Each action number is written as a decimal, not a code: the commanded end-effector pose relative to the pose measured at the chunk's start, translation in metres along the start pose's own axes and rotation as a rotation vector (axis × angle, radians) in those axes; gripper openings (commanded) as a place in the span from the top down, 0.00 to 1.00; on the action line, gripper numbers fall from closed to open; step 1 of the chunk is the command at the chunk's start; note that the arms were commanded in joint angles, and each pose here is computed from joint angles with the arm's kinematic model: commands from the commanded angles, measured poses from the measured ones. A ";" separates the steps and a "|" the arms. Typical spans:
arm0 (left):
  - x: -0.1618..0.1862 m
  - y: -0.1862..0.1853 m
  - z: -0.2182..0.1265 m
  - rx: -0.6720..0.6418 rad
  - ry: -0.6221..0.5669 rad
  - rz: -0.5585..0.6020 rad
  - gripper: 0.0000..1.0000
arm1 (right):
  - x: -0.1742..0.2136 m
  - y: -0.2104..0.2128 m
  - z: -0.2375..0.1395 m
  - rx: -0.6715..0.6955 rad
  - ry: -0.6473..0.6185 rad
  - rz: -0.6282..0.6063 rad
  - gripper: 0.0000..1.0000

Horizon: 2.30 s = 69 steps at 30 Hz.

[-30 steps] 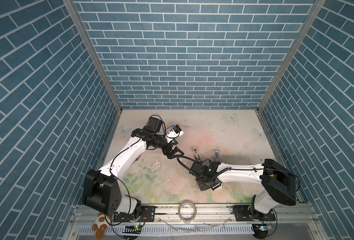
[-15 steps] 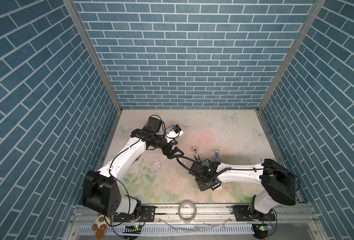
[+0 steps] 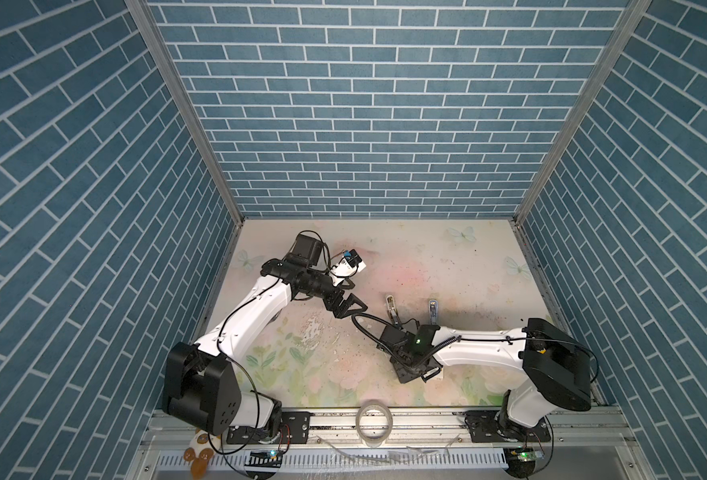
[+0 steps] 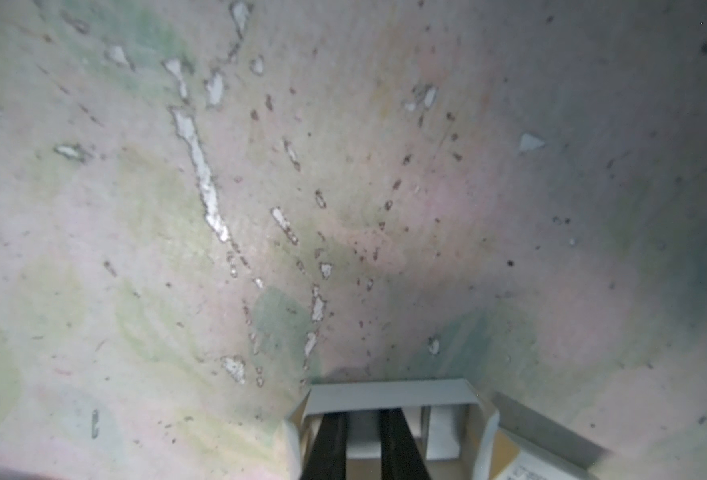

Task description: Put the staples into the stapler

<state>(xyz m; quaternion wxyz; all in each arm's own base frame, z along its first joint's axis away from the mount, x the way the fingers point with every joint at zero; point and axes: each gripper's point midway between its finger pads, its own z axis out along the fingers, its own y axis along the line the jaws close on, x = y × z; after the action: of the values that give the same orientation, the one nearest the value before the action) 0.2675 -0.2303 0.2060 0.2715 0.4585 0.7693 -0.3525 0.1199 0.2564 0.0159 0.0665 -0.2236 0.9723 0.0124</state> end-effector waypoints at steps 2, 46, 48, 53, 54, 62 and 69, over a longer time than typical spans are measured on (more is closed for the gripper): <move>-0.002 -0.004 -0.003 -0.005 -0.009 0.009 0.02 | 0.012 -0.030 -0.003 0.112 0.009 -0.002 0.92; -0.006 0.016 -0.026 -0.076 -0.065 -0.037 0.02 | -0.157 -0.021 -0.056 -0.088 -0.535 -0.026 0.90; -0.006 0.017 -0.027 -0.076 -0.071 -0.047 0.02 | -0.161 -0.022 -0.050 -0.091 -0.548 -0.025 0.90; -0.004 0.019 -0.026 -0.074 -0.072 -0.057 0.02 | -0.164 -0.024 -0.040 -0.081 -0.558 -0.032 0.90; -0.003 0.020 -0.025 -0.074 -0.069 -0.061 0.02 | -0.163 -0.024 -0.037 -0.080 -0.555 -0.037 0.90; 0.000 0.024 -0.020 -0.057 -0.060 -0.081 0.02 | -0.160 -0.027 -0.029 -0.072 -0.564 -0.051 0.90; 0.001 0.025 -0.019 -0.057 -0.056 -0.089 0.02 | -0.159 -0.032 -0.023 -0.050 -0.562 -0.054 0.90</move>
<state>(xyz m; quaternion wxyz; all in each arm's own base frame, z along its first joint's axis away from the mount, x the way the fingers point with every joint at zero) 0.2877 -0.2070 0.2124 0.2944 0.4103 0.7906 -0.3462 0.2681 0.3012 0.0678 0.3230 -0.2308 0.9104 0.1161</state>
